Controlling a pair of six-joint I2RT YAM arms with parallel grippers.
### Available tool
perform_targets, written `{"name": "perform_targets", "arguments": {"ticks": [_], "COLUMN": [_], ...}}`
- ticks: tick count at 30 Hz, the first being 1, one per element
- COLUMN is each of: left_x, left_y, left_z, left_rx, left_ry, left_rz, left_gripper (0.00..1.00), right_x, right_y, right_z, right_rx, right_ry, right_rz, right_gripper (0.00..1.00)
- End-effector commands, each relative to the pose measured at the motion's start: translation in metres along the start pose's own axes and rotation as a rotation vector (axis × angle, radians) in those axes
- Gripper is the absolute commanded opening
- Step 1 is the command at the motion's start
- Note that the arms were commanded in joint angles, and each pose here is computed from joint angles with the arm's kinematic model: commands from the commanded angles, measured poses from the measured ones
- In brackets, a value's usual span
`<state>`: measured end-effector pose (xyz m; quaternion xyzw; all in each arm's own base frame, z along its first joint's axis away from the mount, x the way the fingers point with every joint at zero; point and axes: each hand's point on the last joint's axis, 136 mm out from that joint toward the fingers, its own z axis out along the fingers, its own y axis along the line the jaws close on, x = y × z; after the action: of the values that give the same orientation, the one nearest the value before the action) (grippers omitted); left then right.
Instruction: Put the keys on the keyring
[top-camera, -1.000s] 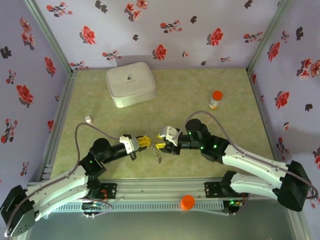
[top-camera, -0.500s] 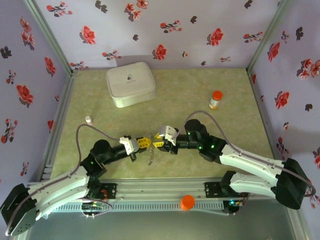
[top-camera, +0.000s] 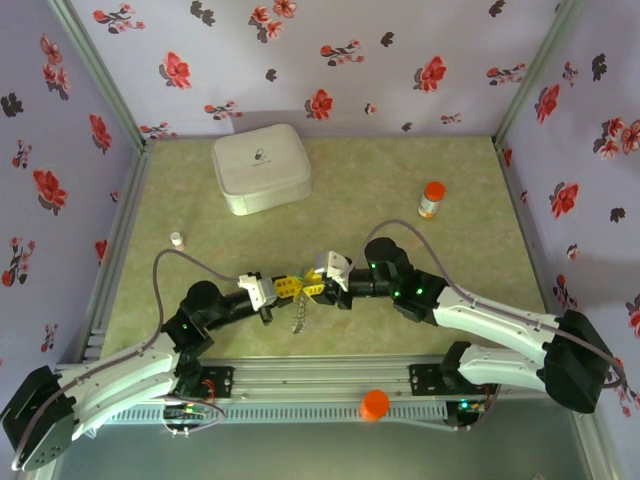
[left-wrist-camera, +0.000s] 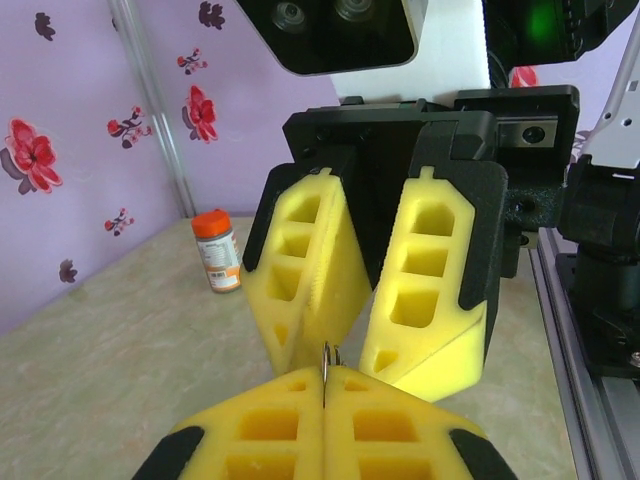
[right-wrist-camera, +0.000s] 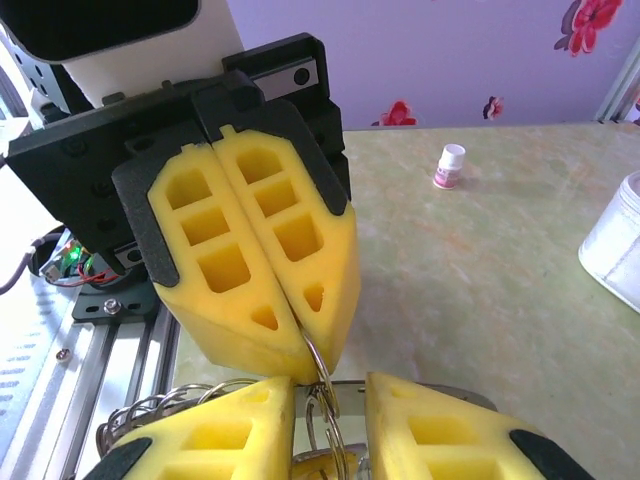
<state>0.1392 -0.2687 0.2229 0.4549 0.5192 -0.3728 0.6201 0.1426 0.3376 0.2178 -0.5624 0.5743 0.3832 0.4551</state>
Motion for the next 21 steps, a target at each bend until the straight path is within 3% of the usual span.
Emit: {"name": "perform_targets", "arguments": {"ticks": [1,6,9,12,18,21], "left_x": [-0.018,-0.019,-0.013,0.006,0.037,0.030], "left_y": [-0.003,-0.003,0.004,0.010,0.010,0.010], "left_z": [0.000,0.001,0.002,0.000,-0.007,-0.001], "left_rx": [0.018,0.022,-0.020,-0.055,-0.041,-0.018], "left_ry": [-0.073,-0.074,-0.042,0.081,0.284,0.303], "left_rz": [0.009,0.007,0.003,0.047,0.074,0.073], "left_gripper": [0.00,0.00,0.01,0.26,0.29,0.27], "right_x": [-0.010,-0.012,-0.013,-0.008,0.005,0.010], "right_y": [0.000,0.002,0.000,-0.004,-0.009,-0.007], "right_z": [-0.005,-0.001,-0.001,-0.003,-0.005,-0.004], "right_rx": [0.007,-0.020,-0.016,0.001,0.014,0.012], "right_ry": [-0.034,-0.042,-0.030,0.042,0.203,0.273], "right_rz": [-0.003,-0.002,-0.018,-0.047,-0.110,-0.162], "right_gripper": [0.21,0.00,0.00,0.00,0.00,0.00]}}
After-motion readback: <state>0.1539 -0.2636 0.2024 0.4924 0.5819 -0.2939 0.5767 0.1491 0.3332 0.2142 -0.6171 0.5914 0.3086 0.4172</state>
